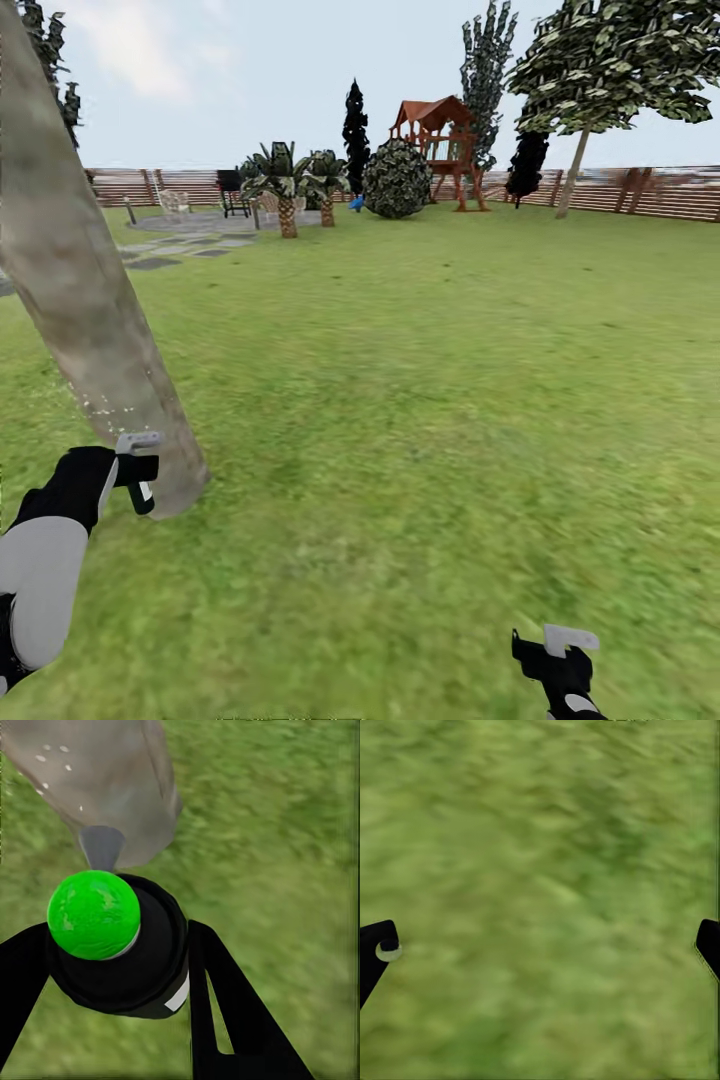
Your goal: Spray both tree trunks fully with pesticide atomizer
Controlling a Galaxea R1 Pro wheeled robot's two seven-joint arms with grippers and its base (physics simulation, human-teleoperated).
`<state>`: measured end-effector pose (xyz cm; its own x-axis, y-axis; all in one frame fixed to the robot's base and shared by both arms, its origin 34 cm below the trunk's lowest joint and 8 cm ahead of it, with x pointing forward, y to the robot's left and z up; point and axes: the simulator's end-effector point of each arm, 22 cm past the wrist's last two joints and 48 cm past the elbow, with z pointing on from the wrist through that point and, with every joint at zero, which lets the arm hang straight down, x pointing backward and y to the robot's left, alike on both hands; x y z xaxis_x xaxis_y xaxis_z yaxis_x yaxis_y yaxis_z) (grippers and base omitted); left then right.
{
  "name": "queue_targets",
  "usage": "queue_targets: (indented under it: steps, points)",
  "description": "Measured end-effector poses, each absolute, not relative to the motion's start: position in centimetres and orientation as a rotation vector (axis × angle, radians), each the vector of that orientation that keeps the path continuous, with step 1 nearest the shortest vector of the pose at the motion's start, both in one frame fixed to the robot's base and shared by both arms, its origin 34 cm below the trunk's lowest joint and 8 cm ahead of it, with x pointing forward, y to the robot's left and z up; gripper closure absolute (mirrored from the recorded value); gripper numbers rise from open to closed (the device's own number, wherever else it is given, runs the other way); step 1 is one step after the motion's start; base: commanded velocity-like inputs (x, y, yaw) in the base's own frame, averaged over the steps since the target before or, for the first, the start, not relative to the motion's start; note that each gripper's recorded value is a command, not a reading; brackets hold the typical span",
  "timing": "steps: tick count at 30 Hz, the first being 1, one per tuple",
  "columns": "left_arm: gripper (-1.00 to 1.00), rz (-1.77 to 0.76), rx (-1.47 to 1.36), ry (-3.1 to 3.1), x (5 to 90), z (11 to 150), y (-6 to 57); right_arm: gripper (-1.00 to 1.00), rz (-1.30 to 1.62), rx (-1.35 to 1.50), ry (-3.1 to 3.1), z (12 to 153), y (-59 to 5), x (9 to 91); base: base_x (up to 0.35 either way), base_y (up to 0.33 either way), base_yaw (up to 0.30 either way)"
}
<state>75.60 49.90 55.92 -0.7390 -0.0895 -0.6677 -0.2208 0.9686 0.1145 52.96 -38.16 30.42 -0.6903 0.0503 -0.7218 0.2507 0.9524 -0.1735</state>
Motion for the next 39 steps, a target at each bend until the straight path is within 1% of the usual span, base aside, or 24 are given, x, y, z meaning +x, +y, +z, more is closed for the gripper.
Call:
queue_targets:
  steps: [4, 8, 14, 26, 31, 35, 39]
  points:
    - [1.00, 0.247, -0.233, 2.341, 76.9, 58.8, 50.4, -1.00, -0.330, 0.211, 2.319, 30.4, -38.0, 53.0, 0.022, -0.272, 0.269]
    - [1.00, 0.246, -0.269, 2.329, 76.9, 60.6, 50.9, -1.00, -0.329, 0.211, 2.319, 30.4, -38.0, 53.0, 0.233, -0.185, 0.236]
    - [1.00, 0.247, -0.272, 2.336, 76.6, 60.2, 50.9, -1.00, -0.331, 0.211, 2.318, 30.4, -38.1, 53.0, 0.217, -0.199, 0.026]
    - [1.00, 0.252, -0.275, 2.338, 76.5, 60.1, 51.1, -1.00, -0.331, 0.211, 2.319, 30.4, -38.1, 53.0, 0.086, -0.265, 0.011]
    - [1.00, 0.269, -0.275, 2.341, 76.2, 60.0, 51.5, -1.00, -0.329, 0.211, 2.319, 30.4, -38.0, 53.0, 0.127, -0.255, 0.246]
    - [1.00, 0.383, -0.316, 2.353, 74.8, 59.2, 53.7, -1.00, -0.329, 0.211, 2.319, 30.4, -38.0, 53.0, 0.214, -0.216, 0.277]
    - [1.00, 0.395, -0.319, 2.402, 73.1, 56.3, 53.3, -1.00, -0.329, 0.211, 2.319, 30.4, -38.0, 53.0, 0.240, -0.189, 0.277]
